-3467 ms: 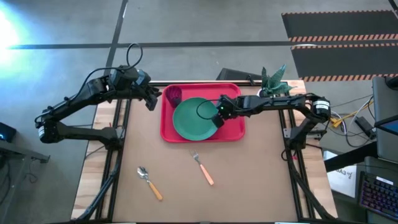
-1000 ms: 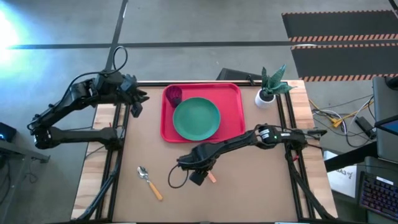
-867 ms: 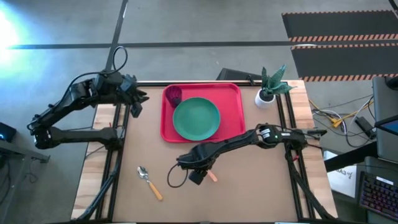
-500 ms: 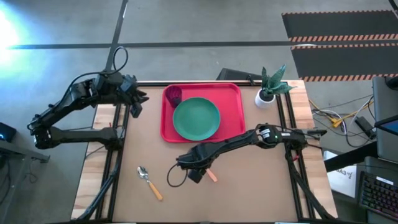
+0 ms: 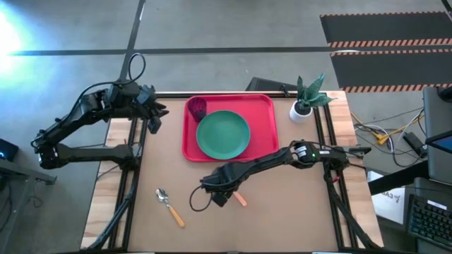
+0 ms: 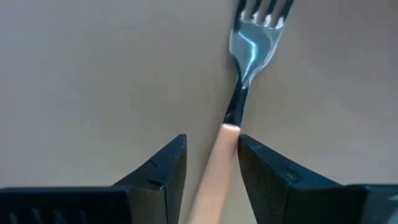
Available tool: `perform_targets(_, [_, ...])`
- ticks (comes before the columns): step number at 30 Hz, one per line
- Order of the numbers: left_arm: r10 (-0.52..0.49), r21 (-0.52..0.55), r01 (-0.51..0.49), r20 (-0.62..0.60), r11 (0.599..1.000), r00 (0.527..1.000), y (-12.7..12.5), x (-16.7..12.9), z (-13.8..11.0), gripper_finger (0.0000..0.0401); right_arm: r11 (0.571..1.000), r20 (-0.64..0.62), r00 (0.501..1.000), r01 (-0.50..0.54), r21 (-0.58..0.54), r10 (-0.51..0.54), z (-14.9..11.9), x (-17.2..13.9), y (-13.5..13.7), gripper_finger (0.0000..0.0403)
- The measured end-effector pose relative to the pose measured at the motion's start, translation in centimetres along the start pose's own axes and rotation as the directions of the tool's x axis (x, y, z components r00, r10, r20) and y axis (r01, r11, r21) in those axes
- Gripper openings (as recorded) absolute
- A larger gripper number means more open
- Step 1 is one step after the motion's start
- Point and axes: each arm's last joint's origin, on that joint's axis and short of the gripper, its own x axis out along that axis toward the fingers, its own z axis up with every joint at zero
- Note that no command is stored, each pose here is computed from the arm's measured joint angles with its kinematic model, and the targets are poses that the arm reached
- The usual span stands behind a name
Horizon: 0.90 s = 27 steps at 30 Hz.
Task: Pick and place plate/cup/fork/spoon on tray
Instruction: Put the orange fork on the right side of the green plate on the orange tray
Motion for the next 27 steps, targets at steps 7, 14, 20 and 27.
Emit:
perform_targets(7, [0.0, 0.0, 0.0, -0.001, 1.0, 1.0, 0.0, 0.0, 0.0, 0.009, 0.999, 0.011, 1.0, -0.012, 0.03, 0.011, 0.0, 0.8, 0.0, 0.0132])
perform_targets(14, [0.0, -0.002, 0.0, -0.001, 1.0, 1.0, 0.0, 0.0, 0.0, 0.009, 0.998, 0.043, 0.999, 0.017, 0.063, -0.02, 0.0, 0.9, -0.1, 0.0104])
perform_targets(20, [0.0, -0.003, 0.0, -0.001, 1.0, 1.0, 0.0, 0.0, 0.0, 0.009, 0.995, 0.038, 0.999, 0.034, 0.094, -0.037, -0.1, 1.3, -0.5, 0.0024])
perform_targets(27, [0.0, -0.002, 0.0, -0.001, 1.0, 1.0, 0.0, 0.0, 0.0, 0.009, 0.992, 0.052, 0.998, 0.037, 0.124, -0.044, -0.3, 1.1, -0.3, 0.0024])
